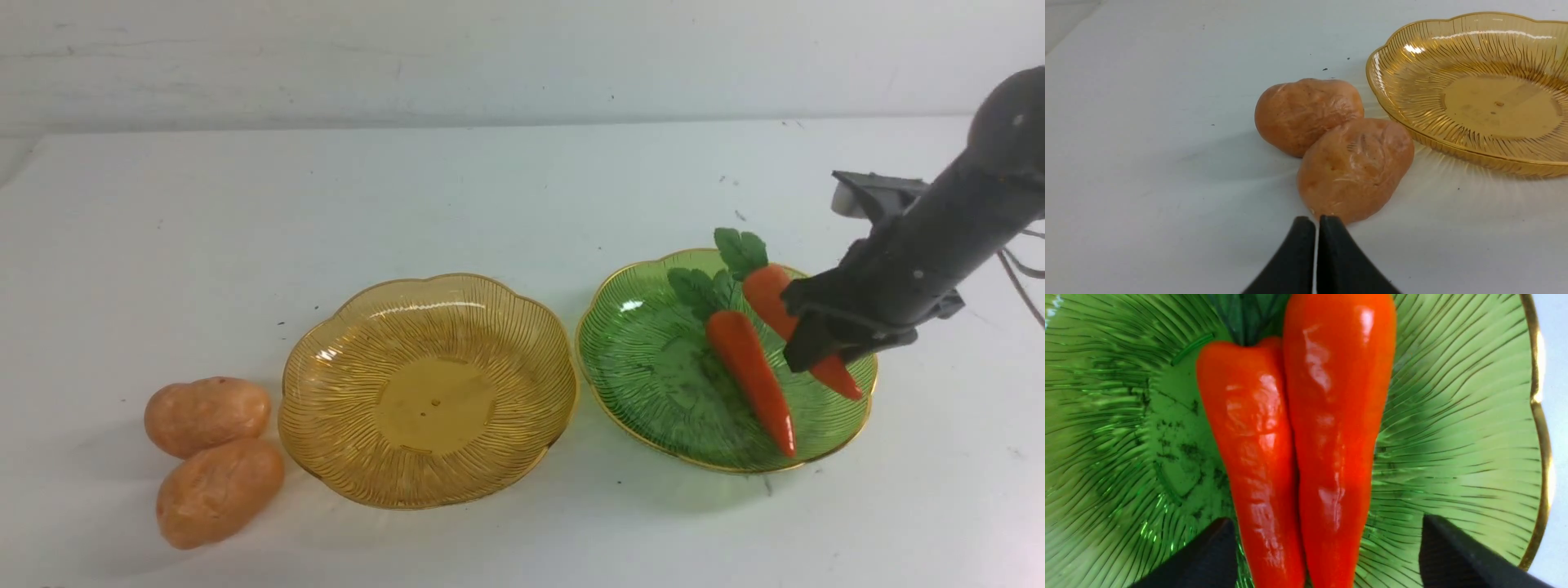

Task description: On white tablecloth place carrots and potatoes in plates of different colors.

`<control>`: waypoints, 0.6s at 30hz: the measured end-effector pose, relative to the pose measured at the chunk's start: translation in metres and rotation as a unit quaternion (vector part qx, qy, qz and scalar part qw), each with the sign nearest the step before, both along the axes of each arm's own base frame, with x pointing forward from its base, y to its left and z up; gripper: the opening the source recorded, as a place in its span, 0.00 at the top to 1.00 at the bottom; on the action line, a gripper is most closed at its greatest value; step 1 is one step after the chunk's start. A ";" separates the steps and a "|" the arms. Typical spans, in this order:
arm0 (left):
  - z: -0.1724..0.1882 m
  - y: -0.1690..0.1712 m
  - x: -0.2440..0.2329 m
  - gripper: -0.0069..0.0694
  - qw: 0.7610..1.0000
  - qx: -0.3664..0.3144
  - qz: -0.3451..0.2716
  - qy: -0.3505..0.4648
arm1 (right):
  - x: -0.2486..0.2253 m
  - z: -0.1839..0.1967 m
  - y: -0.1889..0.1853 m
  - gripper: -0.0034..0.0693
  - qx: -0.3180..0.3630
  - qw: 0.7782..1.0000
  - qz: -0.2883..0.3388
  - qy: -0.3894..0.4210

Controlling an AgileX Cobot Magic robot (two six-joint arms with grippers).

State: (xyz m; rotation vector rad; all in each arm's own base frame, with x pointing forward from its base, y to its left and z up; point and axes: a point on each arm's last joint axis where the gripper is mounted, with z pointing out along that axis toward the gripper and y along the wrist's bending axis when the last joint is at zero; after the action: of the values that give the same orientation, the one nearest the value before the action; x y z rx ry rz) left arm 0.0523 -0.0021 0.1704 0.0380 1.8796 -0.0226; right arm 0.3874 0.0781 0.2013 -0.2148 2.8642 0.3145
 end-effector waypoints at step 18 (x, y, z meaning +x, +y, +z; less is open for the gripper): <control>0.000 0.000 0.000 0.91 1.000 0.000 0.000 0.000 | -0.059 0.093 -0.013 0.94 -0.026 0.999 0.018 -0.012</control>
State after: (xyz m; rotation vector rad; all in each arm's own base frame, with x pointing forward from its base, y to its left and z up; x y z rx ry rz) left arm 0.0523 -0.0021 0.1704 0.0380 1.8796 -0.0226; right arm 0.3282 0.0650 0.2945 -0.2774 2.8499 0.2430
